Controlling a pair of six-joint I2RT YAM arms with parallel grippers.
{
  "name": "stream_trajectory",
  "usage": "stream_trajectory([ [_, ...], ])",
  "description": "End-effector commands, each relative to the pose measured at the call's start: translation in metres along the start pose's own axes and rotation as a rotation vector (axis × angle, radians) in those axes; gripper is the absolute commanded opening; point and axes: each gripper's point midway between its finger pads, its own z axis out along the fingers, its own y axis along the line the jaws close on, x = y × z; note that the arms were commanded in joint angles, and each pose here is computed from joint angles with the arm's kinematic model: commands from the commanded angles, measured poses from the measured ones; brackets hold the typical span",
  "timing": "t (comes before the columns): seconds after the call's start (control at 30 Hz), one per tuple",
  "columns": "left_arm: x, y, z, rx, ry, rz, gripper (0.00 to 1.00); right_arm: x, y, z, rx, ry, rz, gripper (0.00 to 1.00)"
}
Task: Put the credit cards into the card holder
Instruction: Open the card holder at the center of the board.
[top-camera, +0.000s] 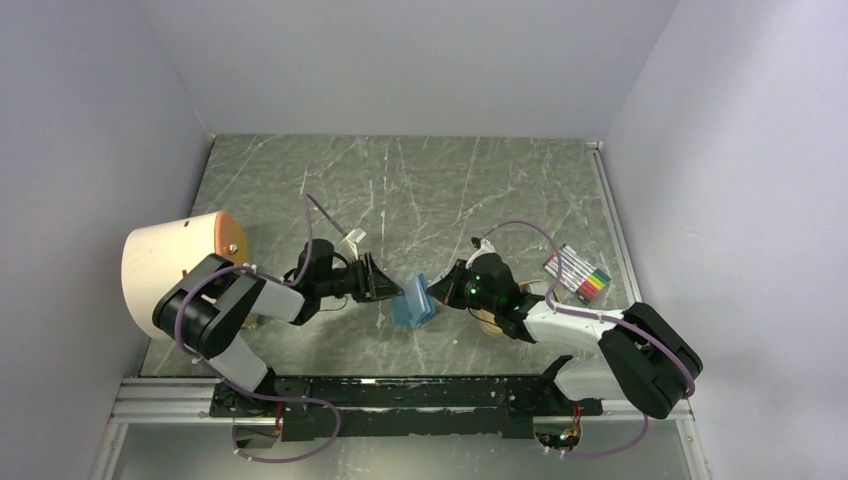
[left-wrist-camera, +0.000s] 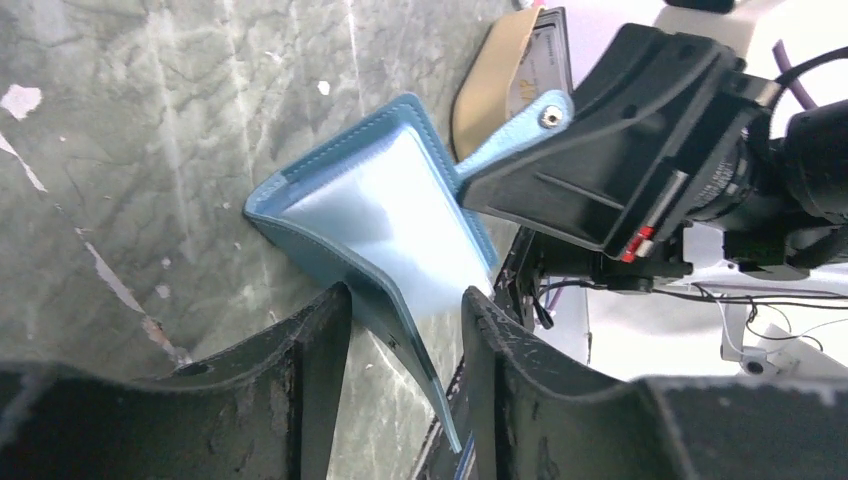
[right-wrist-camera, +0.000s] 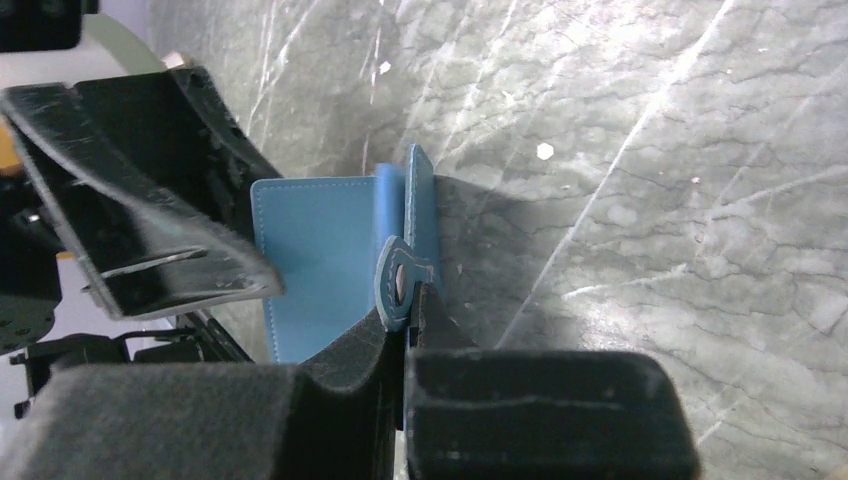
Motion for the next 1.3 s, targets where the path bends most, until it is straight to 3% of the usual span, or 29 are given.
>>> stream_trajectory([
  [0.0, -0.005, -0.015, -0.008, 0.049, -0.030, 0.064, 0.52, 0.000, -0.008, -0.003, 0.036, -0.019, 0.005, 0.00],
  [0.07, -0.002, -0.006, -0.011, -0.003, -0.030, 0.071, 0.54, -0.002, -0.006, -0.003, 0.034, -0.023, 0.001, 0.00],
  [0.23, -0.006, -0.019, -0.014, 0.043, -0.041, 0.103, 0.55, -0.007, 0.000, -0.007, 0.013, -0.044, 0.001, 0.00],
  [0.4, -0.002, -0.017, -0.011, 0.062, -0.019, 0.094, 0.47, -0.014, 0.009, -0.014, -0.009, -0.065, -0.007, 0.00],
  [0.83, 0.004, -0.036, -0.011, 0.227, -0.028, 0.049, 0.55, -0.012, 0.007, -0.011, 0.000, -0.055, 0.000, 0.00],
  [1.03, 0.005, -0.036, -0.011, 0.255, -0.038, 0.023, 0.46, -0.008, 0.007, -0.006, 0.000, -0.036, 0.033, 0.00],
  [1.27, 0.007, -0.029, -0.010, 0.236, -0.040, 0.019, 0.55, -0.012, 0.013, -0.010, -0.026, -0.061, 0.034, 0.00],
])
